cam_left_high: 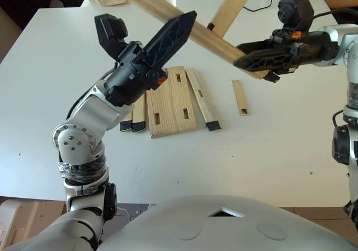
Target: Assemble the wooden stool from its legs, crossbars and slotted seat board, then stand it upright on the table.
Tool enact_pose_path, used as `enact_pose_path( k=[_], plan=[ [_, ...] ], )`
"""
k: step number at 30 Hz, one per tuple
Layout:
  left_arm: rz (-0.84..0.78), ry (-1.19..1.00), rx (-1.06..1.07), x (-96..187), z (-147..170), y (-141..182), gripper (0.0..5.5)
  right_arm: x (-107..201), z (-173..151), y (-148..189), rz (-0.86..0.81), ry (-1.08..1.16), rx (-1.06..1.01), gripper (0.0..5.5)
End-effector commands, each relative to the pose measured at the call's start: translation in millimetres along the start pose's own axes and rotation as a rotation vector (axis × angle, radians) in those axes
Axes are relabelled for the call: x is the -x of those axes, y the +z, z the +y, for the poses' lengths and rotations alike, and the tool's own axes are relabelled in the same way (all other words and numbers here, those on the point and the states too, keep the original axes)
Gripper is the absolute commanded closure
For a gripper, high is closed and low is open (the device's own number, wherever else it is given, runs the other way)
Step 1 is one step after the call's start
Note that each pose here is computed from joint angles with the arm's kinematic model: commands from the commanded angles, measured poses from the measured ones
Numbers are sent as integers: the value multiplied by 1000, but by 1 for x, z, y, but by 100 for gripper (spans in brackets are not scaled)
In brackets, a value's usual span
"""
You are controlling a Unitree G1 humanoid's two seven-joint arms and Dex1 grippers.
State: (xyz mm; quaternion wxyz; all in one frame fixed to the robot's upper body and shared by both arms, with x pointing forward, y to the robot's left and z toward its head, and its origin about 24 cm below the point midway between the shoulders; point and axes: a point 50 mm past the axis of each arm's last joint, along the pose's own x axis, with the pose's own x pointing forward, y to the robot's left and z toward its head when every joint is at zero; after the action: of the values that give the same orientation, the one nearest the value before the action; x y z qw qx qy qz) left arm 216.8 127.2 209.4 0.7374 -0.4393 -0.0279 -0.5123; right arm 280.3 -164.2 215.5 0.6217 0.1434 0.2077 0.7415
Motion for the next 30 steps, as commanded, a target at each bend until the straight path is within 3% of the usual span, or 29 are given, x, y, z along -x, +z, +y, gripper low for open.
enact_pose_path(
  k=[1, 7, 17, 18, 23, 30],
  plan=[
    [-2, 3, -17, 0, -2, 2, 246, 0, 3, -2, 19, 15, 12, 339],
    [-21, -5, -19, 2, -4, -1, 333, 1, 0, 1, 6, 3, 5, 339],
    [-74, 26, -64, 5, 0, -2, 336, -4, -7, -5, -7, -44, 20, 341],
    [-86, 45, -77, 6, 2, -1, 339, -5, -9, -8, -10, -67, 54, 304],
    [-117, 108, -174, 13, 8, 6, 343, -3, -16, -15, 3, -159, 150, 238],
    [-56, 147, -369, 30, 14, 27, 344, 2, -28, -18, -8, -275, 227, 235]
  ],
)
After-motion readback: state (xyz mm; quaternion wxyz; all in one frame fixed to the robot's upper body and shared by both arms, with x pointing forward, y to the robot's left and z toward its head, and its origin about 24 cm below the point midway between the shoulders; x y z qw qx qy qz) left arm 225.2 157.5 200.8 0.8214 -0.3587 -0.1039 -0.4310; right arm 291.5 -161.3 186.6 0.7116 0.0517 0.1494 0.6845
